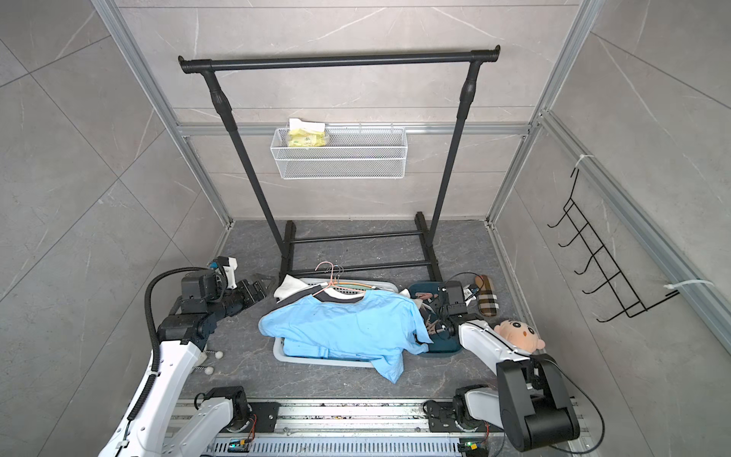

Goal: Use clothespins to secure the t-shirt on both sides of the hanger
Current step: Pick up the clothespin from the storage box.

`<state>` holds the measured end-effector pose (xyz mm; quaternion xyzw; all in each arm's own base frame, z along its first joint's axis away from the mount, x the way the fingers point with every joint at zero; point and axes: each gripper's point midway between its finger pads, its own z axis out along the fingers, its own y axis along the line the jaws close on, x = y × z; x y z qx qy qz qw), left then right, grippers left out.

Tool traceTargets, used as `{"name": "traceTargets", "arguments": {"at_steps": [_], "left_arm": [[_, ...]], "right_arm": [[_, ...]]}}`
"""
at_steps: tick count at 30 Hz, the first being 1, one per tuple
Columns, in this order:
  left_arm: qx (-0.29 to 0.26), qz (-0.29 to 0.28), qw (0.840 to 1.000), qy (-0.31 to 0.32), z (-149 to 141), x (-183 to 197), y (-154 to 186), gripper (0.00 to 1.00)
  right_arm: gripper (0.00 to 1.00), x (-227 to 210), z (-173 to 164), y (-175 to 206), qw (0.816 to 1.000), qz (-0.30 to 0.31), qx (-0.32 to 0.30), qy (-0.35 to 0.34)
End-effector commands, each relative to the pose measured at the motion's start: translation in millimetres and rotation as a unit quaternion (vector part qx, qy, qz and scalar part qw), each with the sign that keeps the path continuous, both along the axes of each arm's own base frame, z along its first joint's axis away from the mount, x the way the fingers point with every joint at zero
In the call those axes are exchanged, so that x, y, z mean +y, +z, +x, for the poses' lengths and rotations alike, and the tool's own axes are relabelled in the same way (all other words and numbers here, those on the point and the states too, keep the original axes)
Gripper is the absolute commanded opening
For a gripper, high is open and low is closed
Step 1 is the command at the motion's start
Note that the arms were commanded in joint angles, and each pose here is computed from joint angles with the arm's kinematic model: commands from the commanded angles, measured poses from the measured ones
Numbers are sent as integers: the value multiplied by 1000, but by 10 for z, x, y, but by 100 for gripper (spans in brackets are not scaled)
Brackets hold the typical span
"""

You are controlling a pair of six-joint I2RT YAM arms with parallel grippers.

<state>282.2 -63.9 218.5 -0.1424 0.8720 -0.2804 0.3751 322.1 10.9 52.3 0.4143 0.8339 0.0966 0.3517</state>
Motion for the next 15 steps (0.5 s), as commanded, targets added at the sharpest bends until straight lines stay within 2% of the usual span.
{"name": "traceTargets", "arguments": {"at_steps": [1,8,15], "left_arm": [[-21,0,1000,-8,12,-20,87,95],[-22,0,1000,-9,14,-22,72,95],[-24,-1,1000,-9,22,-25,72,95]], "right_arm": [[47,-44,159,50,999,-11,-30,-17],[45,-104,198,-58,999,-24,-21,-35],[33,-254,150,-78,997,-46,-13,-59]]}}
